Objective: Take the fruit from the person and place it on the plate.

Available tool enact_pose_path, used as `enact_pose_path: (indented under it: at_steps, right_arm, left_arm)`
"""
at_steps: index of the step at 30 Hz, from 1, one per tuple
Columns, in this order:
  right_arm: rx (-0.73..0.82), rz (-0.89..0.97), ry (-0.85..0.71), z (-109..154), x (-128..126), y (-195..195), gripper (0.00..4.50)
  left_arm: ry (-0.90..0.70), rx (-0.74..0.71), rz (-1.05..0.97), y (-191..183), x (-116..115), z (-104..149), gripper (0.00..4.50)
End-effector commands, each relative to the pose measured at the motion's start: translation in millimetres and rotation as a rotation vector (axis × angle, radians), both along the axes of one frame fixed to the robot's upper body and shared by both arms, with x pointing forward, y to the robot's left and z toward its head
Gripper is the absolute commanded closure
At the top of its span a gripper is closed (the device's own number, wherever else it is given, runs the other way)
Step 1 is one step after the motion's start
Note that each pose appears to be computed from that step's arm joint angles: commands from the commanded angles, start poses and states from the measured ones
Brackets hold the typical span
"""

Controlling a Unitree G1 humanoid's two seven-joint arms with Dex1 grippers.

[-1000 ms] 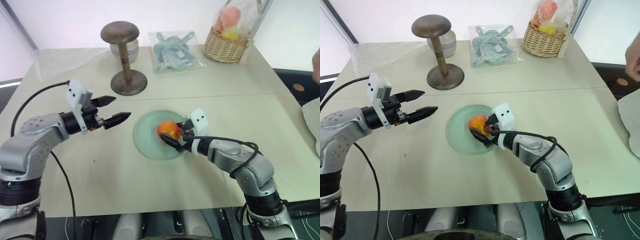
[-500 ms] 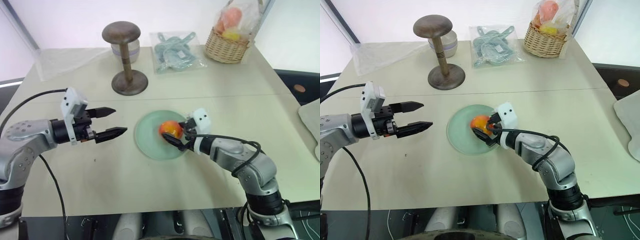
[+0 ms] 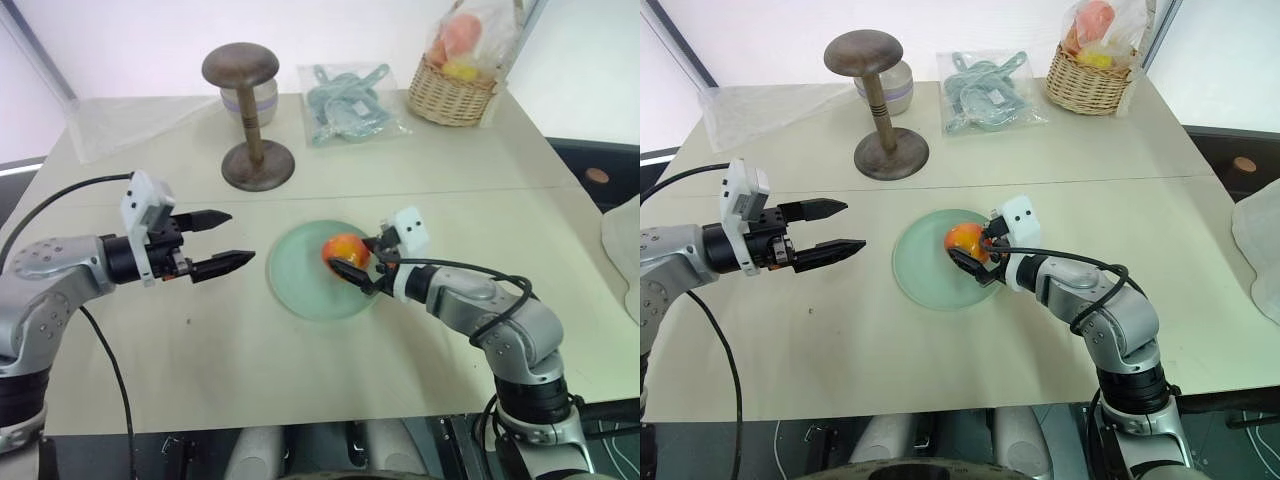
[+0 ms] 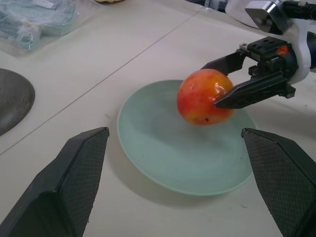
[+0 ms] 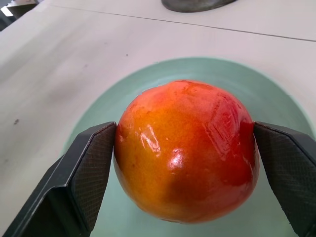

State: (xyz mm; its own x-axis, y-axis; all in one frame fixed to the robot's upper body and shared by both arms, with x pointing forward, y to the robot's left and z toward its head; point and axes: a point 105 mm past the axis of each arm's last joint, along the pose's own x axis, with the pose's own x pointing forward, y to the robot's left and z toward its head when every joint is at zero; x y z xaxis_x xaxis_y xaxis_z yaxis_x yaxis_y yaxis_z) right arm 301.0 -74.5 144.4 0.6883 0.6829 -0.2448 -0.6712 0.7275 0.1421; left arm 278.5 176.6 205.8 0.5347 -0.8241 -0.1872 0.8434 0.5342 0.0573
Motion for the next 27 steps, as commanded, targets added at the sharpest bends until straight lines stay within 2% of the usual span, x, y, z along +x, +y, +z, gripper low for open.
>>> enact_pose_path:
  at_steps: [1, 15, 20, 24, 26, 27]
  right_arm:
    - [0.039, 0.034, -0.083, 25, -4, 6, 0.05]
    - [-0.018, 0.004, -0.077, 16, 0, 4, 0.05]
    - [-0.003, 0.004, -0.090, 20, 2, 4, 0.05]
    - [0.060, -0.038, -0.012, 15, 6, 1, 0.05]
    - [0.005, -0.016, -0.032, 13, 3, 2, 0.05]
    - [0.066, -0.019, -0.007, 16, 3, 4, 0.05]
  left_arm:
    - [-0.055, 0.005, -0.001, 0, 1, 10, 0.00]
    - [-0.067, -0.005, -0.002, -3, 4, 10, 0.00]
    - [-0.069, -0.006, -0.006, -4, 5, 10, 0.00]
    - [-0.071, -0.007, -0.006, -4, 6, 10, 0.00]
    - [-0.071, -0.006, -0.007, -4, 6, 10, 0.00]
    - [-0.072, -0.006, -0.008, -5, 6, 10, 0.00]
